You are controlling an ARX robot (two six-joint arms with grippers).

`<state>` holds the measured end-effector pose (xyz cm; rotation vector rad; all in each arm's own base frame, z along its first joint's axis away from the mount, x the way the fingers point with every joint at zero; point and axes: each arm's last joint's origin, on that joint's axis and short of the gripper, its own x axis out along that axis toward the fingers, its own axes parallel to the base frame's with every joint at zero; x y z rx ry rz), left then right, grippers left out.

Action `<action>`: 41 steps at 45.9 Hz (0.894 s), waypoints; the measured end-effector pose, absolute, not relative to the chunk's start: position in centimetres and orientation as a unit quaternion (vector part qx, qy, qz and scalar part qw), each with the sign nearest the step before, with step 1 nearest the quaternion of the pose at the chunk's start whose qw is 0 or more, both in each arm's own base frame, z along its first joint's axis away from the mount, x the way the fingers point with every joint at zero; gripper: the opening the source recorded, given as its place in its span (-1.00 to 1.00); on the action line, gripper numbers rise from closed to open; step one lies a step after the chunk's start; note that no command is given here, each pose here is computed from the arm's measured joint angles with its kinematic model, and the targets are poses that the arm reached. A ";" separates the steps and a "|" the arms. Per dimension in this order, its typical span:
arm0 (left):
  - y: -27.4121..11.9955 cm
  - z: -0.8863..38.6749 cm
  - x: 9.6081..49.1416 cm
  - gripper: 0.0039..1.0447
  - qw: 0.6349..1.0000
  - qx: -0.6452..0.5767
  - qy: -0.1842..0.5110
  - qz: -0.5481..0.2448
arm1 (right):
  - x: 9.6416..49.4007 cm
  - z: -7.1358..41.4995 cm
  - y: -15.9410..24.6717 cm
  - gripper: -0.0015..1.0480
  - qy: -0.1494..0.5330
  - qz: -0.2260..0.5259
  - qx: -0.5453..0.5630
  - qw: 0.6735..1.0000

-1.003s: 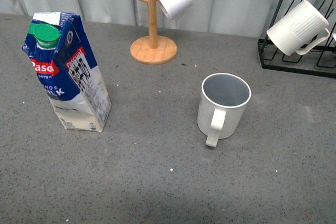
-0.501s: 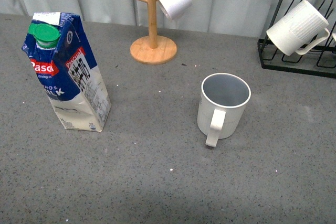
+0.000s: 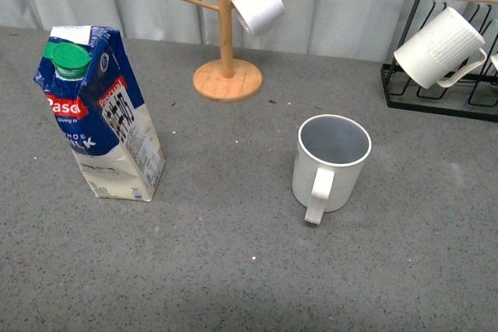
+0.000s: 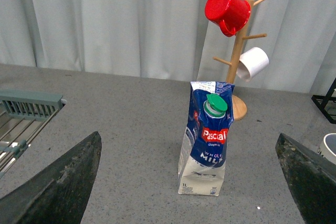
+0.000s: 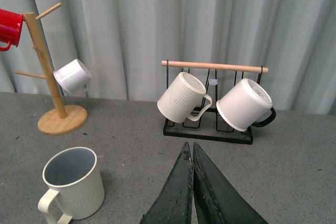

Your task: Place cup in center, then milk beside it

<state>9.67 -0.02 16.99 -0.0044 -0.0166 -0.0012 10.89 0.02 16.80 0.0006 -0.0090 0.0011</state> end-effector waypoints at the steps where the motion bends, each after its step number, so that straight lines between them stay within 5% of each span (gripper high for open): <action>1: 0.0 17.0 9.7 0.88 1.000 -0.002 -0.008 -0.001 | 10.9 16.8 0.0 -0.98 -0.004 0.001 0.000 1.000; 12: 0.0 17.0 9.7 0.88 1.000 -0.002 -0.008 -0.001 | 9.8 16.5 0.0 -0.96 -0.001 0.002 0.000 1.000; 37: 0.0 17.0 9.7 0.88 1.000 -0.002 -0.008 -0.001 | 9.8 16.5 0.0 0.84 -0.001 0.002 0.000 1.000; 41: 0.0 17.0 9.7 0.88 1.000 -0.002 -0.008 -0.001 | 9.8 16.5 0.0 0.81 -0.001 0.002 0.000 1.000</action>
